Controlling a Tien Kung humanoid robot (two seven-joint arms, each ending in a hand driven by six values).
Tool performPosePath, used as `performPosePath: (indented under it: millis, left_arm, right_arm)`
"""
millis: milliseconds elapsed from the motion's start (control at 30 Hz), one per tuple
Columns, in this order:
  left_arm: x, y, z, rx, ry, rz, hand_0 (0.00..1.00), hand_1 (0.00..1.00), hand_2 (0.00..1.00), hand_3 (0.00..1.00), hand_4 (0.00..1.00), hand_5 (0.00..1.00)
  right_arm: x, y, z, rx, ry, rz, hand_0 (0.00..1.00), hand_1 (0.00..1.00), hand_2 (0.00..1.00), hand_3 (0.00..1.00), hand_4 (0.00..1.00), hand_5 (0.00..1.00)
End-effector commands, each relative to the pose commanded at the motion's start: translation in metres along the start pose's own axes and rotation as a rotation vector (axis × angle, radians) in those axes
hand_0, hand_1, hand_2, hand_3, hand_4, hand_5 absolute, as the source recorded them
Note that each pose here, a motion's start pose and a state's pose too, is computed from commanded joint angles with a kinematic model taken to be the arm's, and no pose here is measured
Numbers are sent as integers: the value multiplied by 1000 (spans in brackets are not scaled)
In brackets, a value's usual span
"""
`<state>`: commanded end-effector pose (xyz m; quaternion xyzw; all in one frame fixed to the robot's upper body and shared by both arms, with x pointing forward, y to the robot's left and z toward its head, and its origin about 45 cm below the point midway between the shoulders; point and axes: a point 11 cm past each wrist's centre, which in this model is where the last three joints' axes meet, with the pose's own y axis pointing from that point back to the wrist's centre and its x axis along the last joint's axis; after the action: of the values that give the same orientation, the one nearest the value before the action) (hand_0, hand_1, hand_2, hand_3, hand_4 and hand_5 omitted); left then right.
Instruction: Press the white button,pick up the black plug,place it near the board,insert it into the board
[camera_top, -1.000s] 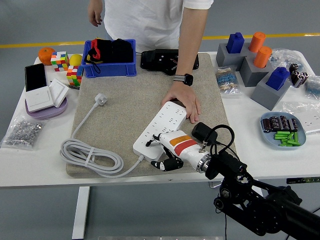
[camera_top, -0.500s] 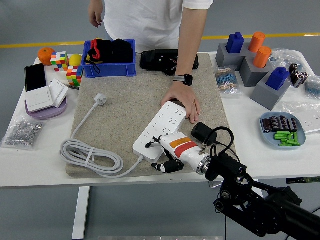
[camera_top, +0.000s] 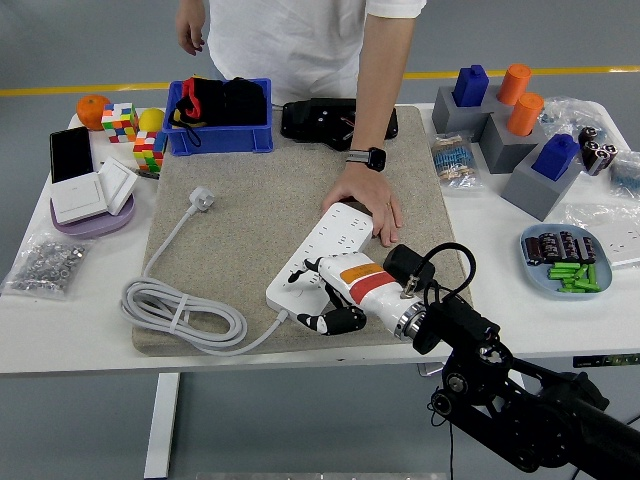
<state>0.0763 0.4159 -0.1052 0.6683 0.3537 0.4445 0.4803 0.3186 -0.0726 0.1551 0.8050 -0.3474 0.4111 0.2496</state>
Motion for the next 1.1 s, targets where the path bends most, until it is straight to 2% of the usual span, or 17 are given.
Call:
performPosePath:
  millis: [33, 200, 233, 400, 433, 600, 633, 800, 833, 1000, 1033, 1100]
  left_arm:
    - [0, 0, 0, 0, 0, 0, 689, 637, 613, 637, 562, 183]
    - [0, 0, -1, 1, 5, 1, 689, 637, 613, 637, 562, 183]
    - [1, 0, -1, 1, 5, 2, 690, 637, 613, 637, 561, 181]
    - [1, 0, -1, 2, 6, 3, 690, 637, 613, 637, 561, 181]
    - [0, 0, -2, 2, 7, 2, 689, 637, 613, 637, 561, 181]
    - [-2, 0, 0, -3, 6, -3, 689, 637, 613, 637, 561, 181]
    - [-3, 0, 1, -4, 7, -4, 690, 637, 613, 637, 562, 182]
    - [-2, 0, 2, -7, 5, -3, 690, 637, 613, 637, 562, 182]
    - [-2, 0, 2, -7, 4, -2, 689, 637, 613, 637, 562, 182]
    - [0, 0, 0, -2, 3, 3, 689, 637, 613, 637, 562, 182]
    - [0, 0, -1, -2, 3, 3, 689, 637, 613, 637, 562, 182]
    - [0, 0, 0, -3, 3, 2, 689, 637, 613, 637, 562, 182]
  right_arm:
    - [4, 2, -3, 9, -14, 12, 172, 103, 135, 657, 796, 257]
    - [19, 13, -5, 26, -88, 68, 172, 103, 135, 657, 796, 257]
    - [23, 17, -2, 20, -105, 82, 506, 469, 465, 662, 832, 238]
    - [41, 33, 24, -36, -151, 162, 506, 469, 465, 662, 832, 238]
    - [44, 36, 32, -59, -158, 178, 705, 675, 636, 678, 849, 232]
    - [52, 46, 55, -121, -188, 232, 705, 675, 636, 678, 849, 232]
    - [53, 48, 58, -131, -195, 239, 821, 810, 776, 808, 883, 241]
    - [51, 55, 71, -176, -218, 268, 821, 810, 776, 808, 883, 241]
    - [50, 56, 73, -183, -220, 269, 848, 846, 815, 831, 934, 280]
    - [42, 61, 85, -228, -219, 259, 848, 846, 815, 831, 934, 280]
    - [40, 61, 88, -239, -218, 256, 846, 880, 821, 829, 922, 259]
    - [38, 62, 92, -254, -219, 253, 846, 880, 821, 829, 922, 259]
